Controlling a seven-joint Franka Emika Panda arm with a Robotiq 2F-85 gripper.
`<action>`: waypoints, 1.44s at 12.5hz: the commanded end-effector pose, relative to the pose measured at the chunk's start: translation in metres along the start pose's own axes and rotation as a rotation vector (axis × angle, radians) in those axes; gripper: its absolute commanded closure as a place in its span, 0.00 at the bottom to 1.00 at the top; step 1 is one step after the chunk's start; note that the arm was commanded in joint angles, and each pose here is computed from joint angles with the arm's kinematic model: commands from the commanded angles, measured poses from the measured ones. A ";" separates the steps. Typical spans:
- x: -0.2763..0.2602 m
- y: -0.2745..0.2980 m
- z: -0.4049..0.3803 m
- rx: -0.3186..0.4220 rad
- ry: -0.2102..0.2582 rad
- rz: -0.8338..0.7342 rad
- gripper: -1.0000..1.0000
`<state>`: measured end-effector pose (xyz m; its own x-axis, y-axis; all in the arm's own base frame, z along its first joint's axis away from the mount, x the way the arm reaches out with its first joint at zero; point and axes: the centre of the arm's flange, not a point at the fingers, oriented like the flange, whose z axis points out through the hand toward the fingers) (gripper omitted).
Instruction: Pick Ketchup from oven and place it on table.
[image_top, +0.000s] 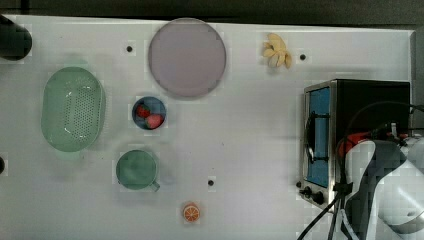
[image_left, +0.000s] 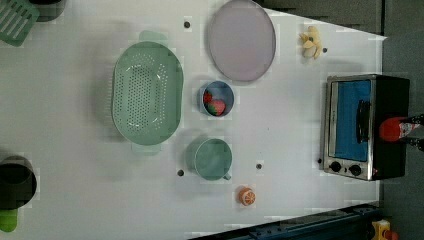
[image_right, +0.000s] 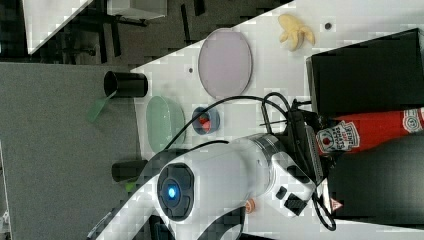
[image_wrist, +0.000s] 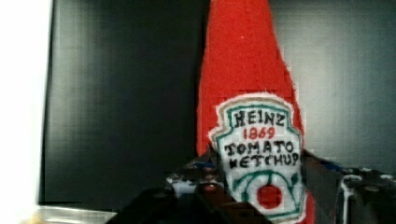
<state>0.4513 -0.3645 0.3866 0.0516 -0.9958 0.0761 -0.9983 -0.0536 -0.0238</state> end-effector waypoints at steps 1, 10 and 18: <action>-0.047 -0.049 -0.086 0.090 -0.022 -0.129 0.50; -0.262 -0.078 -0.130 0.018 -0.142 -0.270 0.50; -0.335 -0.064 0.056 -0.117 -0.103 -0.192 0.50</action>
<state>0.5009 -0.0164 0.3395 0.3192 -0.9469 -0.0381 -0.9445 -0.3212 0.0688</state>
